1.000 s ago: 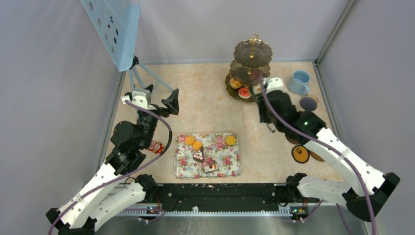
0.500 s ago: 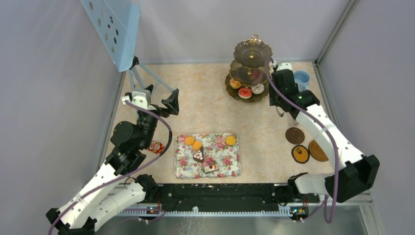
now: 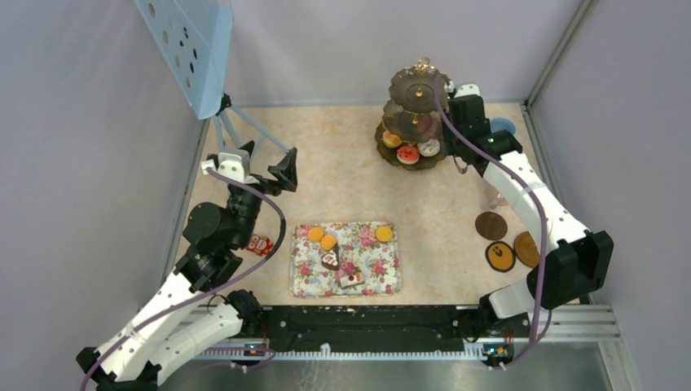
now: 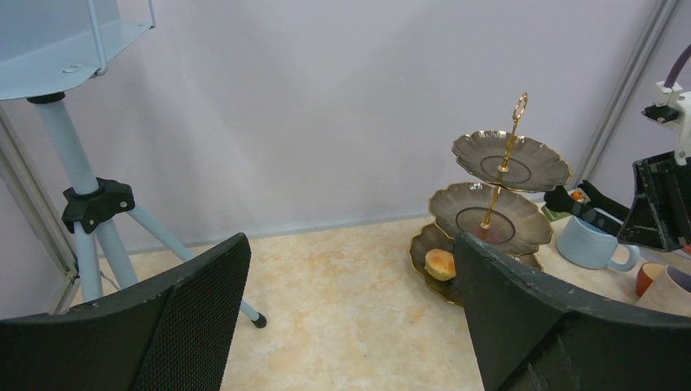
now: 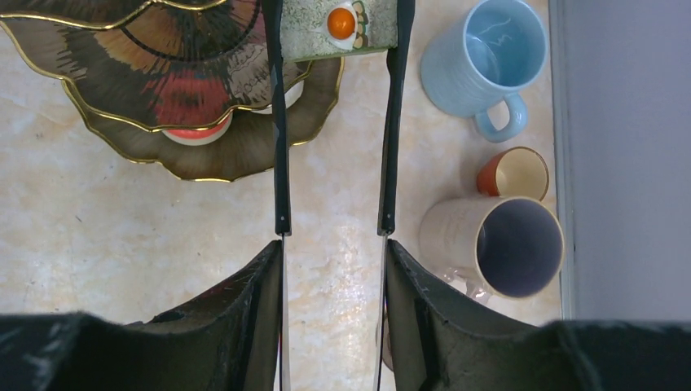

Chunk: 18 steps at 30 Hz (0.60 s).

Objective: Serve the afternoon tea

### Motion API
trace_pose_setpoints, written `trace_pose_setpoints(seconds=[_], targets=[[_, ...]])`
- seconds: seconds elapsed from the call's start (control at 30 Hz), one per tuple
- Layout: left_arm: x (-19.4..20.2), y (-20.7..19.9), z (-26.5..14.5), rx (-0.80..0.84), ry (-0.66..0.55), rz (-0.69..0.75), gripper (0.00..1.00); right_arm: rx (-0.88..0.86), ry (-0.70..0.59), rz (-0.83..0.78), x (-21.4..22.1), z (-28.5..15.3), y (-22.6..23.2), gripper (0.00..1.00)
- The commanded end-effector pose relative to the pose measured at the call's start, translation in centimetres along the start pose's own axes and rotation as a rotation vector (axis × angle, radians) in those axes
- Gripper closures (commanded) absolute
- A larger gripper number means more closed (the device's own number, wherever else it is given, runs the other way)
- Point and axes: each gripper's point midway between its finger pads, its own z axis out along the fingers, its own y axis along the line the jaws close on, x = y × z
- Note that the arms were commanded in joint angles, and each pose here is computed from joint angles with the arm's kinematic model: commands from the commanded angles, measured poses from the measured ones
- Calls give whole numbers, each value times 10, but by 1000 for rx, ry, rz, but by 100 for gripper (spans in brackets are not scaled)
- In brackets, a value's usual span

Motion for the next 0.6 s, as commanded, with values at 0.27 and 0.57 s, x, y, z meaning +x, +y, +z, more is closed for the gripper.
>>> trace_pose_setpoints(seconds=[0.27,0.57], targets=[[-11,-1,0,5,-38,-27,1,-41,-113,2,-54,27,15,72],[-12,0,0,0,-40,-24,1,-51,-124,-16,-62,54,29,70]])
